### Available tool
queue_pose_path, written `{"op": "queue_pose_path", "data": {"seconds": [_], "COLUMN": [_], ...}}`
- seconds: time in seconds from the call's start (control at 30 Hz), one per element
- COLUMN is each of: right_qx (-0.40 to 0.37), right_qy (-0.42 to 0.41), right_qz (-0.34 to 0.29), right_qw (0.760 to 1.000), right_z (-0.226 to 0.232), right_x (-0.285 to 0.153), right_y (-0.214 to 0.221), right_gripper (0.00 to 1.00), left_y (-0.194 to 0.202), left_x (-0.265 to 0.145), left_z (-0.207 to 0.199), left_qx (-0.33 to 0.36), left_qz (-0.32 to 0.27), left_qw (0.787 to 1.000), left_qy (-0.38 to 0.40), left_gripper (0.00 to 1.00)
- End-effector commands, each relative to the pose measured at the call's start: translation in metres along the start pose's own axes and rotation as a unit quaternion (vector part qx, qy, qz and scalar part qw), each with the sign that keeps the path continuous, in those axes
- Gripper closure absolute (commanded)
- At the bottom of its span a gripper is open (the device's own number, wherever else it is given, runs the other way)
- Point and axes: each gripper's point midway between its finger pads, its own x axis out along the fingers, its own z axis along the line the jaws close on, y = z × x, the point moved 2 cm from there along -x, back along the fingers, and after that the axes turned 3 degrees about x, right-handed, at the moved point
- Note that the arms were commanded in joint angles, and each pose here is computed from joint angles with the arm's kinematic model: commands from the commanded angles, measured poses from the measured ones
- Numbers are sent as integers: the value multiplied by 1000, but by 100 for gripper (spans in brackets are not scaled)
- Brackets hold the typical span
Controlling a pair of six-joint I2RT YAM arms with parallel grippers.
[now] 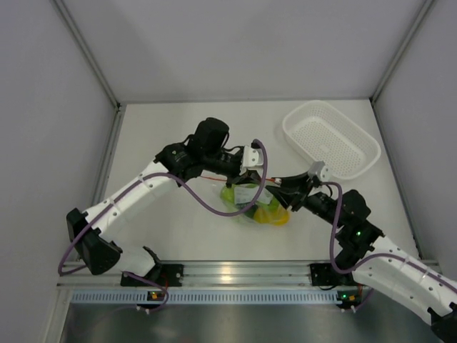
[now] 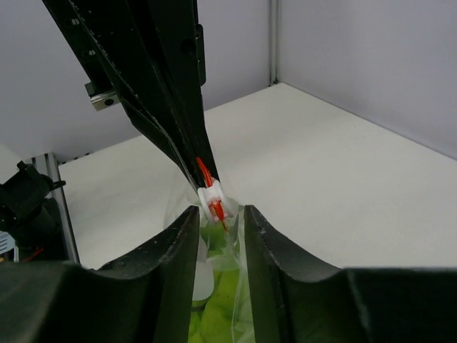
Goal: Open the zip-top bag and remove the fake food
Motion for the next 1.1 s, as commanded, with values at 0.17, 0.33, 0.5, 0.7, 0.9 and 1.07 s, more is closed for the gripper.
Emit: {"op": "queue_pose_path", "data": {"seconds": [0.17, 0.33, 0.5, 0.7, 0.9, 1.07], "right_qx": [2, -14, -41, -60, -60, -58], "right_qy": [-30, -24, -15, -12, -17, -20], "right_qz": [-22, -27, 17, 79, 93, 95], "right_qw": [999, 999, 999, 995, 994, 994], "right_z": [2, -1, -6, -11, -11, -10], "right_x": [6, 3, 6, 11, 13, 14], "right_y": [-14, -17, -18, -10, -11, -11], "right_gripper": [100, 100, 100, 100, 100, 100], "left_y": [-42, -37, -25, -35, -53, -57], "left_x": [-19, -21, -18, -15, -8, 5], "left_z": [-2, 2, 3, 2, 12, 12], "left_qx": [48, 45, 46, 53, 61, 66], "left_qz": [-63, -61, -47, -66, -82, -79], "left_qw": [997, 997, 998, 996, 994, 994], "left_qy": [1, -1, -5, 16, 26, 33], "left_gripper": [100, 100, 95, 55, 52, 55]}}
